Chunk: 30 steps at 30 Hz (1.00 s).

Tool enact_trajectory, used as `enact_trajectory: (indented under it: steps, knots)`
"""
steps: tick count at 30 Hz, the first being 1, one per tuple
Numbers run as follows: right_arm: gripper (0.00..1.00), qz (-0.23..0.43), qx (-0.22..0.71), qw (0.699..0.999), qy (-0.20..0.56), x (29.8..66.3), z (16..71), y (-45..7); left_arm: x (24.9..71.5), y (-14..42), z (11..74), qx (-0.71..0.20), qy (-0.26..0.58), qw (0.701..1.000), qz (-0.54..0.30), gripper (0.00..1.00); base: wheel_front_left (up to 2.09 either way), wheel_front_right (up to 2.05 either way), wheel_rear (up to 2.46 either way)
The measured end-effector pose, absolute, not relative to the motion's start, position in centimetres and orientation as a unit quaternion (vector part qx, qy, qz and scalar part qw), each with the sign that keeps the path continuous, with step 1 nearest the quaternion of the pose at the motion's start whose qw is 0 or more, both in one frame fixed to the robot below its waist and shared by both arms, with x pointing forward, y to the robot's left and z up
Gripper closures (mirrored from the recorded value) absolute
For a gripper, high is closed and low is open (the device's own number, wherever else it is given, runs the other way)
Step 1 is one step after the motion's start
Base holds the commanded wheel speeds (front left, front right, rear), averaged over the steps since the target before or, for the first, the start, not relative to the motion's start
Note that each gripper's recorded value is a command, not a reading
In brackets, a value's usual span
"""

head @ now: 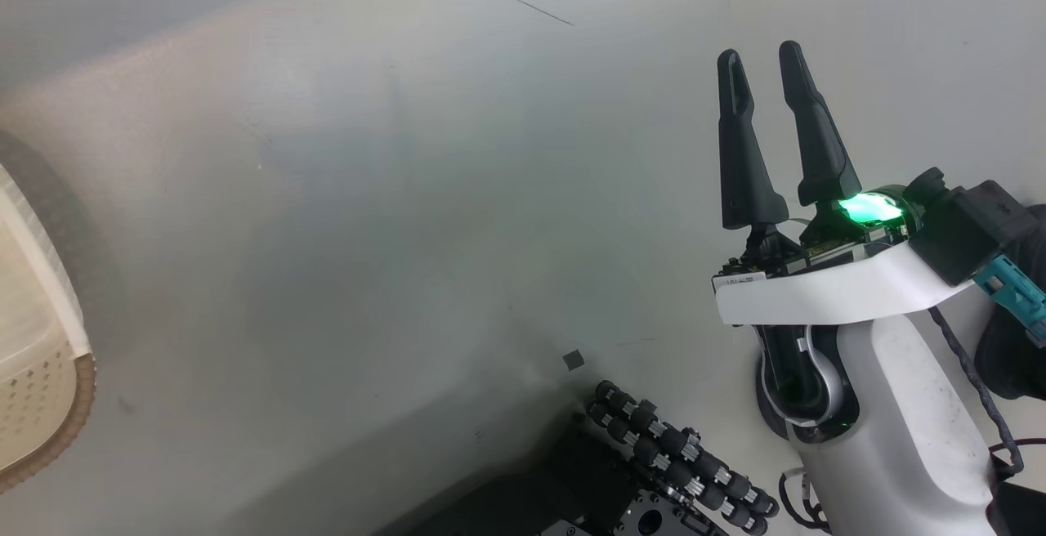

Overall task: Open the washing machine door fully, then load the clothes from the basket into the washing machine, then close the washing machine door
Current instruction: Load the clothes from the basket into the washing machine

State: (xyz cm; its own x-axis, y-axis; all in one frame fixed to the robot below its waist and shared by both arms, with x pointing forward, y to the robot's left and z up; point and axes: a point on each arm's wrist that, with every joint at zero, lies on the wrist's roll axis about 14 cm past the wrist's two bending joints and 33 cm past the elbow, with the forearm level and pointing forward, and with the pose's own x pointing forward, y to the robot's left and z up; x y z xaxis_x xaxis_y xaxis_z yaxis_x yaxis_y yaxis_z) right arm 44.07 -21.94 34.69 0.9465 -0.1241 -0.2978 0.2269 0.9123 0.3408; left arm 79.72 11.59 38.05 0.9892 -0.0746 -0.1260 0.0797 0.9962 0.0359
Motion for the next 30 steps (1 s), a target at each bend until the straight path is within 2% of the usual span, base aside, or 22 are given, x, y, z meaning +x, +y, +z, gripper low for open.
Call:
enact_trajectory:
  steps: [4, 5, 6, 7, 18, 30]
  knots:
    - [0.00, -0.086, 0.190, 0.969, 0.129, 44.5, 35.0, -21.9, 79.3, 10.5, 37.5, -0.012, 0.064, 0.997, -0.047, 1.00, 0.00, 0.00, 0.00]
    - [0.00, -0.085, 0.190, 0.970, 0.126, 44.6, 35.1, -21.9, 79.2, 10.6, 37.4, -0.017, 0.063, 0.997, -0.046, 0.82, 0.00, 0.00, 0.00]
    - [0.00, -0.085, 0.190, 0.970, 0.124, 44.8, 35.2, -22.0, 79.2, 10.7, 37.5, -0.022, 0.062, 0.997, -0.045, 0.26, 0.00, 0.00, 0.00]
    - [0.00, -0.085, 0.191, 0.970, 0.123, 44.8, 35.3, -21.9, 79.2, 10.8, 37.7, -0.026, 0.059, 0.997, -0.044, 0.00, 0.00, 0.00, 0.00]
    - [0.00, -0.076, 0.191, 0.973, 0.110, 45.4, 35.9, -21.7, 78.6, 11.2, 40.5, -0.049, 0.025, 0.998, -0.044, 0.00, 0.00, 0.00, 0.00]
    - [0.00, -0.064, 0.186, 0.978, 0.073, 46.4, 38.3, -21.6, 74.6, 12.2, 40.7, -0.079, 0.008, 0.996, -0.043, 0.00, 0.00, 0.00, 0.00]
